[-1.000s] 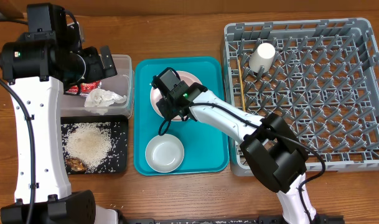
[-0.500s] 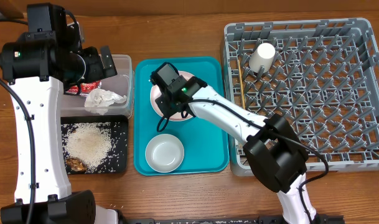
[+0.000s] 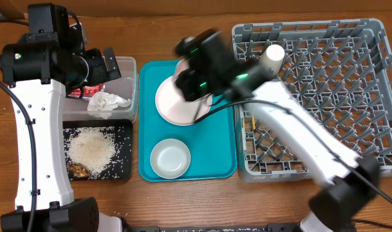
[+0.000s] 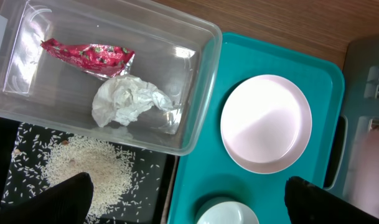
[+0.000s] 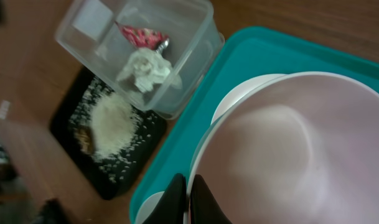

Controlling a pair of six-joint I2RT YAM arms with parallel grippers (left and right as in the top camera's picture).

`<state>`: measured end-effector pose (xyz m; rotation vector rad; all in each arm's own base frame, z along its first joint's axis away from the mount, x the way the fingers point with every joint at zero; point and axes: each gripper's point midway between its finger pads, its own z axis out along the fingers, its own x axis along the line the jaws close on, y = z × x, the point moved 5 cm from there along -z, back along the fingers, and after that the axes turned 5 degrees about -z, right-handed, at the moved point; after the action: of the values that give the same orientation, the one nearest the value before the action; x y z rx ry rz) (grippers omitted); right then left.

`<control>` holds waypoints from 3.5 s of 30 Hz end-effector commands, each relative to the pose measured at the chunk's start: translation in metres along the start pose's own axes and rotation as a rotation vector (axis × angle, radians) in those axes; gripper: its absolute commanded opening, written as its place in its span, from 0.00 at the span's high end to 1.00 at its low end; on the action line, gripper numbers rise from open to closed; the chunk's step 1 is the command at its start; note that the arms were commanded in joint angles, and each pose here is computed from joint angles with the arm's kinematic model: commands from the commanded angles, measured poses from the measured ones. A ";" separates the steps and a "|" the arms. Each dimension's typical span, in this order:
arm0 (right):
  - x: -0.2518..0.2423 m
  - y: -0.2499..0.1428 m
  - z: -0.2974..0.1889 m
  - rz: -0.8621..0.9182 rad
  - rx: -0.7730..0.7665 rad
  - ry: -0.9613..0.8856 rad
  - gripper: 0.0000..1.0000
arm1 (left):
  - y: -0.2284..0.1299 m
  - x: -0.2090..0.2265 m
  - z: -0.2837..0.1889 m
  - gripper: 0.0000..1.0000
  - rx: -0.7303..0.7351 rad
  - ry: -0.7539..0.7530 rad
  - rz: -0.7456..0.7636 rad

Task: Sort waste into correct bins and load items into the dishwasher
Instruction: 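Lift pink bowl with right gripper and carry it over rack, then lower pink bowl upside down into rack beside white cup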

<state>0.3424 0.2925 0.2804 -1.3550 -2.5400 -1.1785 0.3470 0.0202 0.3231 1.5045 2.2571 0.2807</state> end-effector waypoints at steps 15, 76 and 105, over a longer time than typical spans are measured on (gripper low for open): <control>-0.199 -0.007 -0.158 0.415 -0.312 0.379 0.96 | 0.001 0.000 0.003 0.00 0.004 0.008 -0.013; -0.386 -0.127 -0.133 0.865 -0.250 -0.049 0.70 | 0.001 0.000 0.003 0.00 0.004 0.008 -0.012; -0.280 -0.067 -0.134 0.617 0.148 -0.659 0.95 | 0.001 0.000 0.003 0.00 0.004 0.008 -0.012</control>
<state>0.4323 -0.0025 0.2294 -2.4235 -2.0385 -0.5918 0.3470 0.0202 0.3231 1.5045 2.2571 0.2807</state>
